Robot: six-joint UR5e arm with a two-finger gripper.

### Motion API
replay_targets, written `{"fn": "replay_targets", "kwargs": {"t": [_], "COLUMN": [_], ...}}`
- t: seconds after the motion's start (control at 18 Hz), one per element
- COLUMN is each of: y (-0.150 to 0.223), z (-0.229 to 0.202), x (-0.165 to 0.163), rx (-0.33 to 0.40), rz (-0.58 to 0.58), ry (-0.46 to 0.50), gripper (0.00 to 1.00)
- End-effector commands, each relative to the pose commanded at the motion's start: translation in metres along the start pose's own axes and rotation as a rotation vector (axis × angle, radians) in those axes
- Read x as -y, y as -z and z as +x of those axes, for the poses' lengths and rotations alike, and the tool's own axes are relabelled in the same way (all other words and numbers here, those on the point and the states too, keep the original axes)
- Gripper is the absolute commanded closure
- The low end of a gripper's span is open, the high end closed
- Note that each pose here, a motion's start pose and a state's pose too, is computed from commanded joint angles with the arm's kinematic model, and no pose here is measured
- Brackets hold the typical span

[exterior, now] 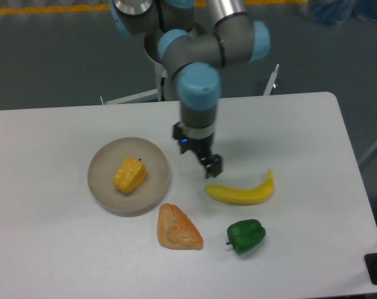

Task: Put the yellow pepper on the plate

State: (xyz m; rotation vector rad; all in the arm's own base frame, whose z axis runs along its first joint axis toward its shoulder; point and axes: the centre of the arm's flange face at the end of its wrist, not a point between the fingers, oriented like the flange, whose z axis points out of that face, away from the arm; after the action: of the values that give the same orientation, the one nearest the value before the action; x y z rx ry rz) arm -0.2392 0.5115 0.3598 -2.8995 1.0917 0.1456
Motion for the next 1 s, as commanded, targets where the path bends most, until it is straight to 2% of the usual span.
{"fn": "replay_targets", "kwargs": {"t": [0.11, 0.33, 1.0], "y": [-0.001, 0.0, -0.013], "z": [-0.012, -0.029, -0.052], "x": [-0.03, -0.062, -0.063], "rx": [0.0, 0.007, -0.009], "rz": [-0.009, -0.015, -0.017], "ry": [-0.019, -0.041, -0.036], "gripper": [0.0, 0.0, 0.0]}}
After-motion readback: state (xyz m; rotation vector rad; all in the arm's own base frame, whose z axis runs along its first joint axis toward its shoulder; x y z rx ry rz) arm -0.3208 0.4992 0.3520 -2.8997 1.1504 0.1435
